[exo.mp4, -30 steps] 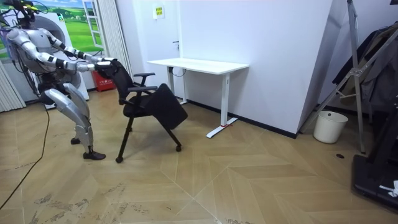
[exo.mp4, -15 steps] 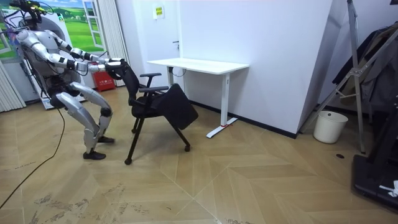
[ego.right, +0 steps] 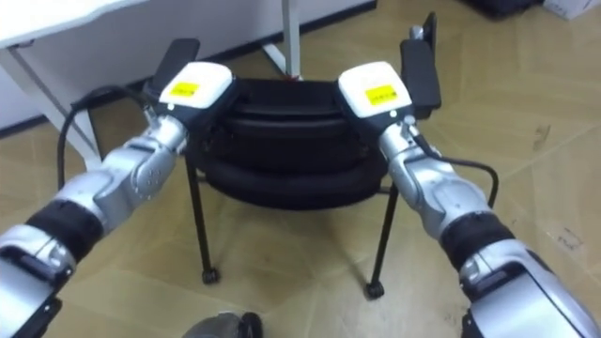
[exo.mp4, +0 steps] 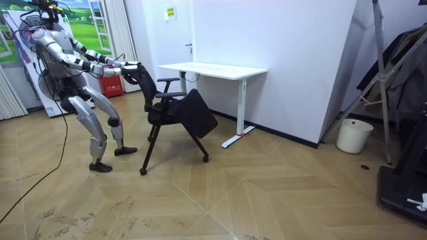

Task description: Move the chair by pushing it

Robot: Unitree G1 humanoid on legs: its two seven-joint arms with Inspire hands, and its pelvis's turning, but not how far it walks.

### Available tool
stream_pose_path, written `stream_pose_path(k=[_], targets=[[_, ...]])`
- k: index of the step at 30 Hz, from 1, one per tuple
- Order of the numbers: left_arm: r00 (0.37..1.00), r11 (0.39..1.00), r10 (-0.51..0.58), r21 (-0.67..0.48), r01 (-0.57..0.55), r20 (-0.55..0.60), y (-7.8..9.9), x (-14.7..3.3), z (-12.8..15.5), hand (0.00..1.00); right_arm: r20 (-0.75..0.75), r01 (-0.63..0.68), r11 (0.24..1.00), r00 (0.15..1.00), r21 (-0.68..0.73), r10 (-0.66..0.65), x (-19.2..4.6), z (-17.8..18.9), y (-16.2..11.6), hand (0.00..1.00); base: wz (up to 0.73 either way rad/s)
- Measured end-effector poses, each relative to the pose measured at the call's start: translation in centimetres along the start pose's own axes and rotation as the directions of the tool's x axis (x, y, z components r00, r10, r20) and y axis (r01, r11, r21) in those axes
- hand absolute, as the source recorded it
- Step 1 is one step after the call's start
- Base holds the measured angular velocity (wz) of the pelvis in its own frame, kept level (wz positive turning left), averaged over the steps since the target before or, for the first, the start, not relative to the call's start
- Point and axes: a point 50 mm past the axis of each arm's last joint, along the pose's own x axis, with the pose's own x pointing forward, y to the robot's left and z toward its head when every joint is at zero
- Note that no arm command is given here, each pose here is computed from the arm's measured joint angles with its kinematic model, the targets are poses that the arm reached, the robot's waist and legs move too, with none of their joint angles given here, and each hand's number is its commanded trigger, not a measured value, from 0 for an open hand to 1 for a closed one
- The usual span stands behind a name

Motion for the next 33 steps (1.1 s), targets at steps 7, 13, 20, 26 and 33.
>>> stream_pose_path(k=[7,13,20,26,33], targets=[[0.998,0.999,0.043,0.0,-0.043,-0.037,0.0,-0.5,-0.5,1.0,0.0,0.019,1.0,1.0,-0.016,-0.019,0.6,1.0,-0.4,1.0,0.18],[0.995,0.998,0.063,0.004,-0.063,-0.076,-0.4,-1.4,-0.9,1.0,0.017,0.019,1.0,1.0,-0.019,-0.019,0.8,1.9,-0.4,1.0,0.42],[0.99,0.995,0.098,-0.008,-0.099,-0.099,-0.2,-1.7,-1.0,1.0,0.03,0.039,0.998,0.999,-0.043,-0.038,1.7,2.1,-1.5,1.0,0.56],[0.986,0.993,0.119,-0.013,-0.121,-0.117,0.1,-1.9,-1.4,1.0,0.048,0.051,0.997,0.998,-0.05,-0.048,2.3,2.5,-2.1,1.0,0.61],[0.968,0.992,0.125,0.0,-0.128,-0.219,-1.4,-4.3,-4.1,1.0,0.12,0.003,0.999,0.993,-0.042,0.002,3.2,5.9,-1.0,1.0,-0.04]])
